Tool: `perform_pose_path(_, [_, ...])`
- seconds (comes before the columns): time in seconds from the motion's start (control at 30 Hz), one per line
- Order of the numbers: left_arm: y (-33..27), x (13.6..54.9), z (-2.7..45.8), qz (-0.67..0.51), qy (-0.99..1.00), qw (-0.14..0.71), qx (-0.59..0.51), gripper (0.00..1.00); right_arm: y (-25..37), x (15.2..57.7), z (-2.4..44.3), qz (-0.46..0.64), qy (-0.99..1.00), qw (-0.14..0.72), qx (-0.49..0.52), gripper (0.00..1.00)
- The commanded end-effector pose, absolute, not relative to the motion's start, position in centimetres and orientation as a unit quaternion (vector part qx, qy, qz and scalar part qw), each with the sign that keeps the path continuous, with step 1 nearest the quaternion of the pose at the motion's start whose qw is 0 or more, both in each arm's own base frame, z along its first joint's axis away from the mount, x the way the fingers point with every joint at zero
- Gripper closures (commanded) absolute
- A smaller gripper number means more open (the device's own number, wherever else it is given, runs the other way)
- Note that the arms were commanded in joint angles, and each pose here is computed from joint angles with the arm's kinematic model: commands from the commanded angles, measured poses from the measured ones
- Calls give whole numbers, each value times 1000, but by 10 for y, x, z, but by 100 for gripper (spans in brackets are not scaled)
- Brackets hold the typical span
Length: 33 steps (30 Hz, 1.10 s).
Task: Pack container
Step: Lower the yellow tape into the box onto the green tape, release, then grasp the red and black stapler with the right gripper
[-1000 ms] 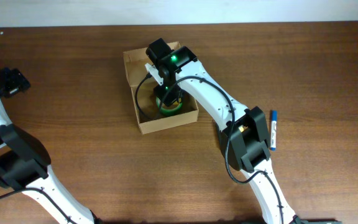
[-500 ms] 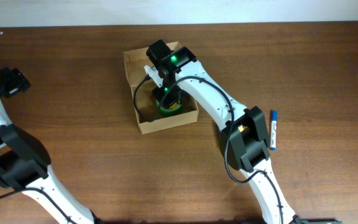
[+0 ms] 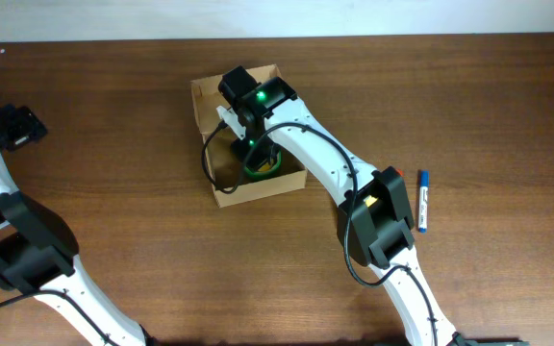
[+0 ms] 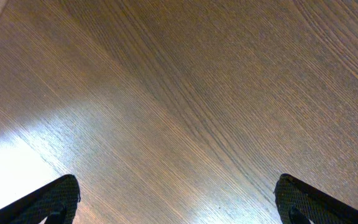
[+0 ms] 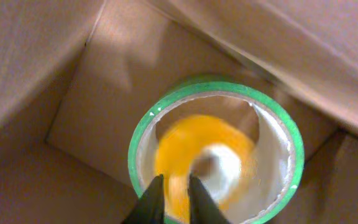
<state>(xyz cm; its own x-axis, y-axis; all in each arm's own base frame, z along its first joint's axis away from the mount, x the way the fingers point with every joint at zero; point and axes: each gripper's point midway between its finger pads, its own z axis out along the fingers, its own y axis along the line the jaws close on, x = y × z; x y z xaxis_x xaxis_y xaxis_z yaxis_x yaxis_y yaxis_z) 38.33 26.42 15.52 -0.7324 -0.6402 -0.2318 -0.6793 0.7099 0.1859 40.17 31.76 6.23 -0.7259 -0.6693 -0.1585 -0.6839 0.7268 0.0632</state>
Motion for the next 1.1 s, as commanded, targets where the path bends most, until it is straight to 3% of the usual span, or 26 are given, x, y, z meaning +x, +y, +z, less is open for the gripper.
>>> perform_pose_path(0.0, [263,383,162,130,924,82,-351,0,315,404,55,51,929,59,-361,58])
perform_pose_path(0.13, [263,383,162,130,924,82,-351,0,313,406,55,44,930,63,-361,67])
perform_pose_path(0.27, [263,383,162,130,924,82,-351,0,315,417,82,41,928,94,-358,66])
perform_pose_path(0.4, [263,383,162,130,924,82,-351,0,286,431,157,30,931,157,-328,62])
perform_pose_path(0.5, [263,383,162,130,924,82,-351,0,236,432,248,21,929,239,-283,62])
perform_pose_path(0.57, [263,383,162,130,924,82,-351,0,179,417,314,11,924,307,-227,63])
perform_pose_path(0.63, [263,383,162,130,924,82,-351,0,126,399,333,-17,926,332,-180,63])
perform_pose_path(0.73, [263,383,162,130,924,82,-351,0,30,350,314,-39,944,323,-46,59])
perform_pose_path(0.8, [263,383,162,130,924,82,-351,0,10,309,269,-15,971,237,1,55])
perform_pose_path(0.87, [263,383,162,130,924,82,-351,0,14,292,230,1,984,173,34,45])
perform_pose_path(1.07, [263,383,162,130,924,82,-351,0,66,276,132,9,994,109,-13,38])
